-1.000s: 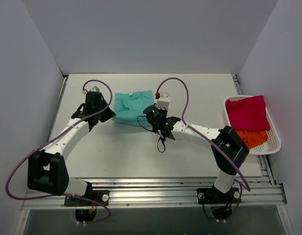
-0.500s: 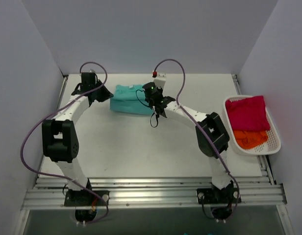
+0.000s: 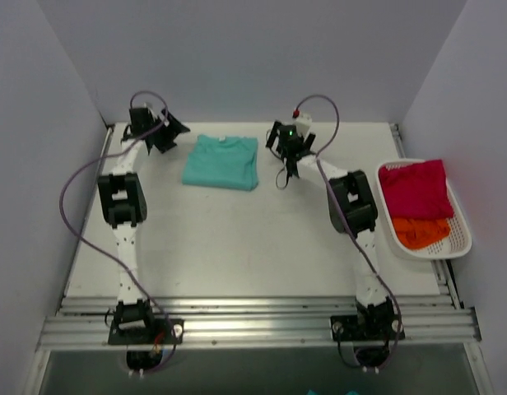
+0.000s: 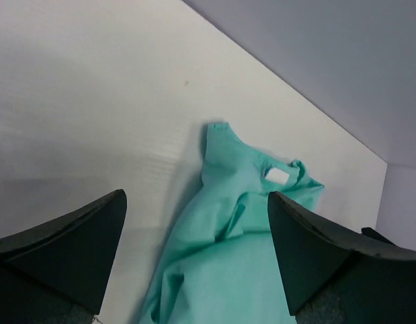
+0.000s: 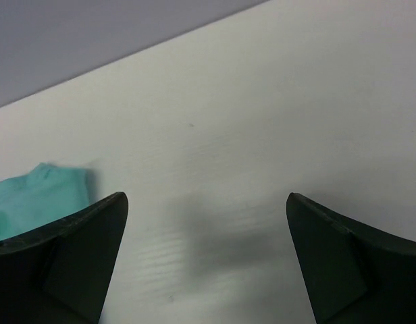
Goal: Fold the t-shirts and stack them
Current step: Fold the long partially folded tshirt into a neat square, then smooth out wrinkles on the folded tshirt
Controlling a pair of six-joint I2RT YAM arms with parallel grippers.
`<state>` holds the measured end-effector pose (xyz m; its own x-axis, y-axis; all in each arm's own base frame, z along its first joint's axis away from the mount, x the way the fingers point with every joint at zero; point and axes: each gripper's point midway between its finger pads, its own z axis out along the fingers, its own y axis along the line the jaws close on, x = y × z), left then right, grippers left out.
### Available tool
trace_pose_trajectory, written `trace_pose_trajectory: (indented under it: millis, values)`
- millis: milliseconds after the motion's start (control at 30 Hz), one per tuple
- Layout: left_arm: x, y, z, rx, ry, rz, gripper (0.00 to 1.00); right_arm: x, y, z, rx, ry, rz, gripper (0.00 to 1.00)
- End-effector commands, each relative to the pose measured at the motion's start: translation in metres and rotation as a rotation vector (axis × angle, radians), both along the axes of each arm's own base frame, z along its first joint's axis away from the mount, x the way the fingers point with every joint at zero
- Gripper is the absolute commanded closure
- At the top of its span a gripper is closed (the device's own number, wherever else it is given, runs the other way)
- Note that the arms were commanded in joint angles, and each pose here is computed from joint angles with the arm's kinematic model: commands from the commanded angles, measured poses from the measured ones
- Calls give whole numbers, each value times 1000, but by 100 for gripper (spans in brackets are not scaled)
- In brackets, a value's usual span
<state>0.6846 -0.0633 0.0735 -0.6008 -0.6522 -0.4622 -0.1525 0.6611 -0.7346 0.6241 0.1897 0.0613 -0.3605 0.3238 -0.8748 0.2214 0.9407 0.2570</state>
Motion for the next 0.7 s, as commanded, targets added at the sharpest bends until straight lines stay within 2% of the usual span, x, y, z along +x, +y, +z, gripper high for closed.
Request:
trace_pose_trajectory:
  millis: [0,33,100,133,167,200,300,500,667]
  values:
    - [-10,24,152,108,-351,34,6,-10,45,168,112,-347,78,0]
    - [-15,28,152,133,-333,40,6,-18,46,181,105,-355,71,0]
    - [-30,36,152,178,-272,51,6,-29,43,172,89,-340,66,0]
    - [-34,38,151,193,-263,58,6,-37,44,182,105,-360,77,0]
    - [-40,41,163,207,-280,67,6,-43,42,168,103,-339,84,0]
    - [-47,43,151,219,-245,73,6,-45,43,169,119,-350,93,0]
    - [-58,42,154,229,-252,73,6,-47,59,167,164,-340,167,0]
    - [-63,33,103,227,-159,-3,6,-35,95,126,204,-247,300,2]
    - [-62,23,53,197,-93,-58,4,-28,113,84,236,-177,347,8]
